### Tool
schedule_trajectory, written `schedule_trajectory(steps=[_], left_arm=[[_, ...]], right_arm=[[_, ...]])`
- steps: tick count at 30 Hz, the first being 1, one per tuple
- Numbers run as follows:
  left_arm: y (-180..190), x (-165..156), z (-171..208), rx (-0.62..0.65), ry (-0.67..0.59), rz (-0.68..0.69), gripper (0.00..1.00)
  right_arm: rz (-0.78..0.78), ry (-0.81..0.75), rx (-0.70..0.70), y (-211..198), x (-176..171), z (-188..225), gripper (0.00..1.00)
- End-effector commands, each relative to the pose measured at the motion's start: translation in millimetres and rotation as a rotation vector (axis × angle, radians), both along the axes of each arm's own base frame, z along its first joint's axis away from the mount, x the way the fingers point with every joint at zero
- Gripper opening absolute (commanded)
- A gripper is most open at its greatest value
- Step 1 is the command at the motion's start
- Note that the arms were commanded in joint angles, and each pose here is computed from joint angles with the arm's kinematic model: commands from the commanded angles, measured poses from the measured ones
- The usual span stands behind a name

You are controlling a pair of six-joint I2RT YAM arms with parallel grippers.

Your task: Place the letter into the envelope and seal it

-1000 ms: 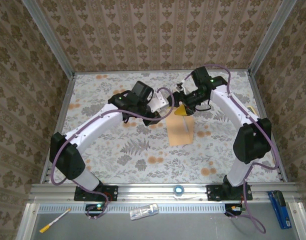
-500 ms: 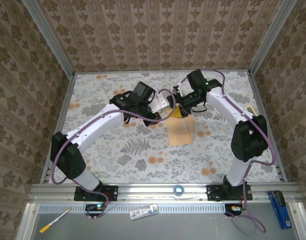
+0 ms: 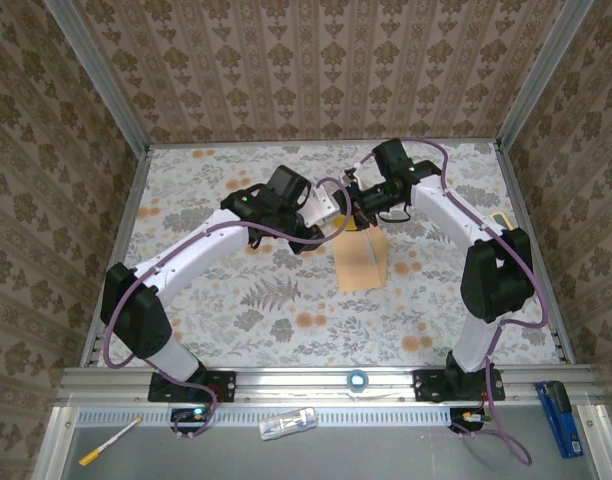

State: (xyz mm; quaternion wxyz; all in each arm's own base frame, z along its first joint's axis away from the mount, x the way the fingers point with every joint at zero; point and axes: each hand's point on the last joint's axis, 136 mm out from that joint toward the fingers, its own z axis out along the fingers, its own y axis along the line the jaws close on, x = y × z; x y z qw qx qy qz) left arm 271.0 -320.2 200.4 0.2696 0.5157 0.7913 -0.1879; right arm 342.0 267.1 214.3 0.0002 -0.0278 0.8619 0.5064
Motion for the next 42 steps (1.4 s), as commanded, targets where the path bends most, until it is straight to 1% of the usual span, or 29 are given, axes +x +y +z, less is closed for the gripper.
schedule_trajectory(steps=[1,5,12,25,42], left_arm=[[0,2,11,-0.075,0.018,0.030,0.02],[2,5,16,-0.115,0.025,0.057,0.02],[3,9,21,-0.153,0.041,0.071,0.02],[3,8,21,-0.158,0.053,0.071,0.02],[1,7,19,-0.164,0.066,0.070,0.02]], right_arm=[[0.022,0.045,0.028,4,-8,-4,0.46],[0.026,0.050,0.032,4,-11,-5,0.46],[0.015,0.047,0.042,6,-6,-3,0.45],[0.008,0.040,0.056,10,3,-1,0.42],[0.005,0.044,0.066,12,9,-4,0.35]])
